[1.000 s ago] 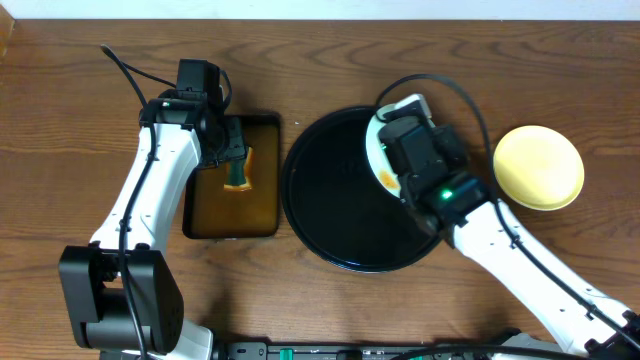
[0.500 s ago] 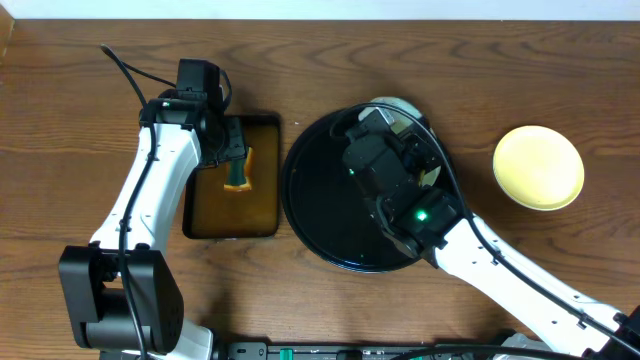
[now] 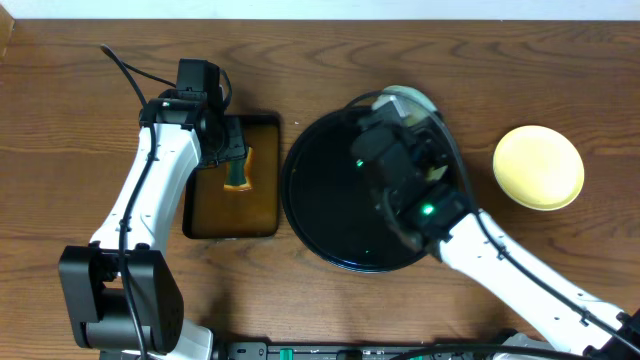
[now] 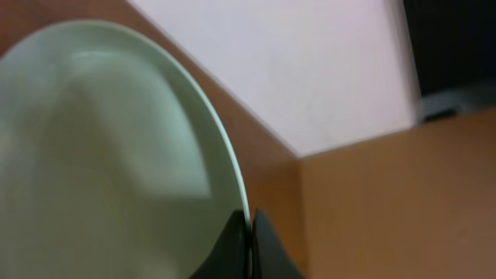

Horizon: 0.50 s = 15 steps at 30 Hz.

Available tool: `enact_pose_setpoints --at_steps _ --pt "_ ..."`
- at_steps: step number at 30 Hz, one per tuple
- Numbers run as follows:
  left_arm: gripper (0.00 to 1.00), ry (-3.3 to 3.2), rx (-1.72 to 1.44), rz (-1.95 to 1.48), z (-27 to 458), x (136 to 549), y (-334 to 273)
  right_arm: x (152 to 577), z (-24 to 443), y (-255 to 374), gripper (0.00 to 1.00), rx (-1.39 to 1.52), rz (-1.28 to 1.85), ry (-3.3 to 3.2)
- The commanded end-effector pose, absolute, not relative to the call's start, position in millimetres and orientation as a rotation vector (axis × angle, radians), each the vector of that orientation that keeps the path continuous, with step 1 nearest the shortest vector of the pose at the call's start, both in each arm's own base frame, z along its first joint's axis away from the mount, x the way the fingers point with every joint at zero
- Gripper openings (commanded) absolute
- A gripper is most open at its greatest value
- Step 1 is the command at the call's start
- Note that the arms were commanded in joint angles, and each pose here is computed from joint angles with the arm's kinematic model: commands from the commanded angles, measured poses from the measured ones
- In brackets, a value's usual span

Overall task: Clean dirty plates on tray and stack at the side
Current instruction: 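Lift the mint plate with right gripper and set it on the stack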

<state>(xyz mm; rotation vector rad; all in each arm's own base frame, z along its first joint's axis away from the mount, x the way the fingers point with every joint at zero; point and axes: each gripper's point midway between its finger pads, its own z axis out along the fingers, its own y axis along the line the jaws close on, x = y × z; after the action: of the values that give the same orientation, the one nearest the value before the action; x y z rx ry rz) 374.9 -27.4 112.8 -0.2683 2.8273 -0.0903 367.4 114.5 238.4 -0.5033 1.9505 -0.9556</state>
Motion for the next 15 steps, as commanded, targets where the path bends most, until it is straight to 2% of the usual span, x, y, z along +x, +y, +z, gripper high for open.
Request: enact_pose_setpoints --at_steps 1,9,15 --pt "0.5 2.826 -0.29 -0.09 112.3 376.5 -26.3 377.7 230.8 88.0 0.01 -0.25 -0.757 2.05" --pt "0.5 2.826 -0.291 -0.09 112.2 376.4 -26.3 390.8 208.9 -15.9 0.01 0.213 -0.656 2.171" --pt "0.5 2.826 -0.291 -0.09 112.2 376.4 -26.3 379.2 191.1 -102.2 0.01 0.578 -0.571 2.209"
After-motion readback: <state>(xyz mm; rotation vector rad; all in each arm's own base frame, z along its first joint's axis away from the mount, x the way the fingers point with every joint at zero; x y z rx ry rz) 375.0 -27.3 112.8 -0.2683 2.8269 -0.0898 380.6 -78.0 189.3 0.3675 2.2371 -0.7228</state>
